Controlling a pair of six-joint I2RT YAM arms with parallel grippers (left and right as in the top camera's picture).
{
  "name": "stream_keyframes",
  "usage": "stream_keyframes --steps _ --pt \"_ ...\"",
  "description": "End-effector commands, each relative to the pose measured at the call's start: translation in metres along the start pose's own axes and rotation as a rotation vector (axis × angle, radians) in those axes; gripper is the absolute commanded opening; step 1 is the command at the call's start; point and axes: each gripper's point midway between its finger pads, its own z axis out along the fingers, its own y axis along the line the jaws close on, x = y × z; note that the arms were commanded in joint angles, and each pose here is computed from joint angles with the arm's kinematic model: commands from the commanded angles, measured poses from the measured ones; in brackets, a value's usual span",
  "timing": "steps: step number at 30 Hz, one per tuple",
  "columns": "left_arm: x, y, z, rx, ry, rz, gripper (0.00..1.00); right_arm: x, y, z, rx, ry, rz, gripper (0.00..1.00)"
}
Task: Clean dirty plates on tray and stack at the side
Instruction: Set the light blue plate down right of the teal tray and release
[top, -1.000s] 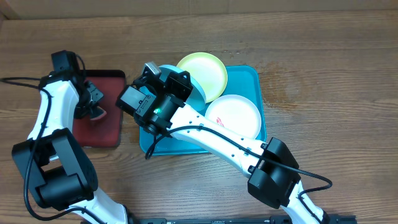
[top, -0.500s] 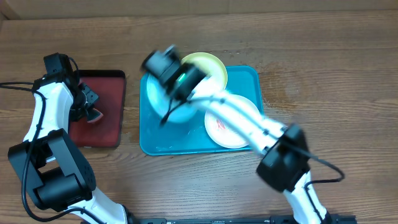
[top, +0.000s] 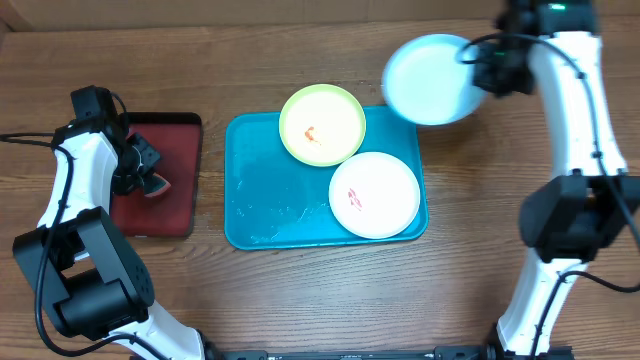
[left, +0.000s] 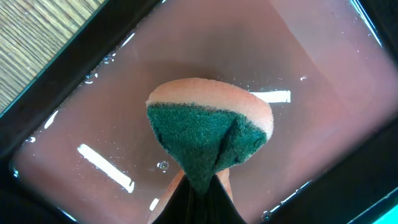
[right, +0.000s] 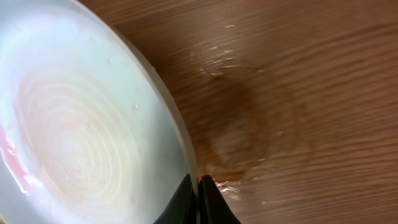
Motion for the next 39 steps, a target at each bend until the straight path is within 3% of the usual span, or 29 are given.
stream_keyframes --steps 1,7,14,15,16,18,19,25,33,39 --pt "-0.001 -0.003 -0.006 0.023 -0.008 0.019 0.04 0.005 -0.030 0.011 -0.029 0.041 0.085 0.04" --pt "-0.001 -0.003 -0.006 0.024 -0.011 0.018 0.04 0.007 -0.078 0.063 -0.015 0.050 0.181 0.04" --pt "-0.004 -0.005 -0.006 0.029 -0.022 0.018 0.04 0.022 -0.089 0.111 -0.015 0.048 0.189 0.05" --pt "-0.005 -0.005 -0.006 0.031 -0.026 0.018 0.04 0.024 -0.088 0.113 -0.014 0.050 0.187 0.13" --pt "-0.006 -0.006 -0.006 0.033 -0.030 0.018 0.04 0.026 -0.087 0.115 -0.015 0.054 0.184 0.35" --pt "-0.006 -0.008 -0.006 0.036 -0.034 0.021 0.04 0.027 -0.081 0.116 -0.023 0.059 0.175 0.70" --pt "-0.006 -0.009 -0.005 0.037 -0.032 0.024 0.04 0.027 -0.077 0.115 -0.035 0.061 0.172 0.76" --pt "0.007 -0.024 0.010 0.048 0.015 0.061 0.04 0.021 -0.047 0.084 -0.130 0.053 0.148 0.86" --pt "0.008 -0.023 0.042 -0.011 0.020 0.081 0.04 0.015 0.006 0.011 -0.182 -0.072 0.021 1.00" --pt "0.007 -0.013 0.062 -0.060 0.029 0.073 0.04 0.032 0.056 -0.009 -0.224 -0.096 -0.095 1.00"
